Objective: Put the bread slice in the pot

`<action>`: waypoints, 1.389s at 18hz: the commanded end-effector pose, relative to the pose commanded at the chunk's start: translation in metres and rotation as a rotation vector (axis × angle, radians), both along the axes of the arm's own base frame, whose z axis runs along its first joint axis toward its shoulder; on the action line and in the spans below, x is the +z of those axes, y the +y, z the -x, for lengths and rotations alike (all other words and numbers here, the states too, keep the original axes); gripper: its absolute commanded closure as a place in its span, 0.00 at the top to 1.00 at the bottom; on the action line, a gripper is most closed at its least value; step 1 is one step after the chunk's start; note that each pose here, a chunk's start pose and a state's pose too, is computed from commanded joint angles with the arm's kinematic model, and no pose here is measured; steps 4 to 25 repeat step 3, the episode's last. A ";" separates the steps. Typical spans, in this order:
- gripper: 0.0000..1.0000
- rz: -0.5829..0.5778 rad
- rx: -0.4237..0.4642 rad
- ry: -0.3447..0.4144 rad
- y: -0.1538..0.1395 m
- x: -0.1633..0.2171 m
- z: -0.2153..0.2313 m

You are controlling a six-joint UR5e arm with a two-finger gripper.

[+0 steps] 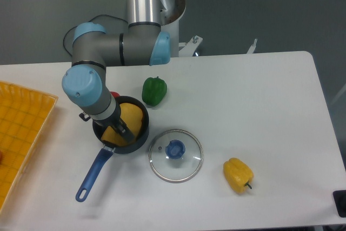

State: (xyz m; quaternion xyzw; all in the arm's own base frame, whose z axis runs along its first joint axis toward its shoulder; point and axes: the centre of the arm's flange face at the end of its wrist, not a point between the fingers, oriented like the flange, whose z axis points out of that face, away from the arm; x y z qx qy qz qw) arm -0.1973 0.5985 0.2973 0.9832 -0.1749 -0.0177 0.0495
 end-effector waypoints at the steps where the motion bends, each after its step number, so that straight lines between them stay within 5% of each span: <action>1: 1.00 -0.006 0.002 0.002 0.000 0.003 0.002; 25: 1.00 -0.019 0.002 0.009 0.001 0.009 0.004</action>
